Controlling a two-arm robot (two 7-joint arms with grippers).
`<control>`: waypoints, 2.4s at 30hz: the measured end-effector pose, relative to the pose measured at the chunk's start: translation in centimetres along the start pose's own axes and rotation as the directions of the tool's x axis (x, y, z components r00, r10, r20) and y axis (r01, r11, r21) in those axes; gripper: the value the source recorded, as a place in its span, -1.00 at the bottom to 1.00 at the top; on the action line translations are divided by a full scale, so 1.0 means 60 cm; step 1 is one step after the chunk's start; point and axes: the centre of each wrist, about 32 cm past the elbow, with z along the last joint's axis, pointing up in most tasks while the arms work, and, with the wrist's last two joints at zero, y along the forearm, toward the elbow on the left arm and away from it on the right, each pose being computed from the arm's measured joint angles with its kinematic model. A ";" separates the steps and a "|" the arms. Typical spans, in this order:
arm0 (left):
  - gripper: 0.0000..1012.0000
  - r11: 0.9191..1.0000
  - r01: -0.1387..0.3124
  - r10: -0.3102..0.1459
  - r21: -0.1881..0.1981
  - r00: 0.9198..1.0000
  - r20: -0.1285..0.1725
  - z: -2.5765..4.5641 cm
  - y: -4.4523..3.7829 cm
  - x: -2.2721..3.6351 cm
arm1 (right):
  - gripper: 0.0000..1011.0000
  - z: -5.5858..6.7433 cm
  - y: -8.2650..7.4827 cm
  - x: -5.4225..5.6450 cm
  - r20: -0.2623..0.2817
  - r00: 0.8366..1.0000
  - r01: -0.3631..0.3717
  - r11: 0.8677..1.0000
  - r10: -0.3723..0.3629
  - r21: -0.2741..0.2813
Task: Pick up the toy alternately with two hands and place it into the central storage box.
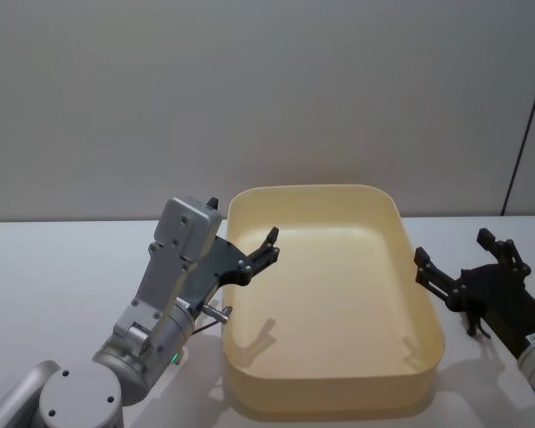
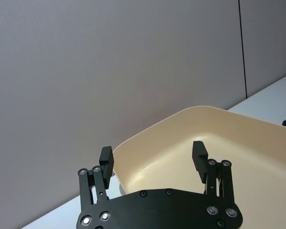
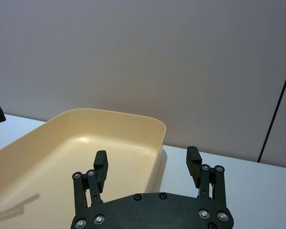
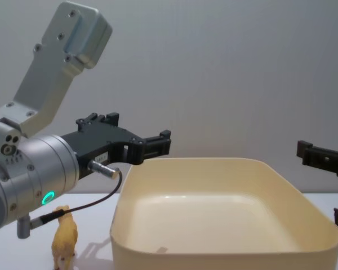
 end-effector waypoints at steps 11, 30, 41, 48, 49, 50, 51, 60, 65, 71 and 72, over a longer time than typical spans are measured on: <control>0.98 1.000 0.000 0.000 0.000 1.000 0.000 0.000 0.000 -0.0001 | 0.98 0.000 0.000 0.000 0.000 1.000 0.000 1.000 0.000 0.000; 0.98 1.000 0.000 0.000 0.000 1.000 0.000 0.000 0.000 0.0000 | 0.98 -0.003 -0.037 0.033 0.006 0.999 0.035 0.998 -0.035 -0.054; 0.98 1.000 0.000 0.000 0.000 1.000 0.000 0.000 0.000 0.0000 | 0.98 -0.007 -0.086 0.047 -0.006 0.998 0.064 0.988 -0.065 -0.139; 0.98 1.000 0.000 0.000 0.000 1.000 0.000 0.000 0.000 0.0000 | 0.98 -0.013 -0.101 0.044 -0.019 0.997 0.074 0.981 -0.078 -0.178; 0.98 1.000 0.000 0.000 0.000 1.000 0.000 0.000 0.000 0.0000 | 0.98 -0.014 -0.102 0.044 -0.020 0.996 0.077 0.980 -0.082 -0.182; 0.98 1.000 0.000 0.000 0.000 1.000 0.000 0.000 0.000 0.0000 | 0.98 -0.016 -0.105 0.044 -0.020 0.996 0.086 0.978 -0.092 -0.190; 0.98 1.000 0.000 0.000 0.000 1.000 0.000 0.000 0.000 0.0000 | 0.98 -0.017 -0.106 0.043 -0.021 0.995 0.091 0.977 -0.097 -0.195; 0.98 1.000 0.000 0.000 0.000 1.000 0.000 0.000 0.000 0.0000 | 0.98 -0.029 -0.120 0.047 -0.001 0.985 0.169 0.957 -0.175 -0.234; 0.98 1.000 0.000 0.000 0.000 1.000 0.000 0.000 0.000 0.0000 | 0.98 -0.038 -0.127 0.051 0.021 0.977 0.213 0.943 -0.214 -0.255; 0.98 1.000 0.000 0.000 0.000 1.000 0.000 0.000 0.000 0.0000 | 0.98 -0.047 -0.126 0.056 0.031 0.973 0.227 0.932 -0.227 -0.281; 0.98 1.000 0.000 0.000 0.000 1.000 0.000 0.000 0.000 0.0000 | 0.98 -0.048 -0.125 0.057 0.031 0.973 0.227 0.931 -0.228 -0.284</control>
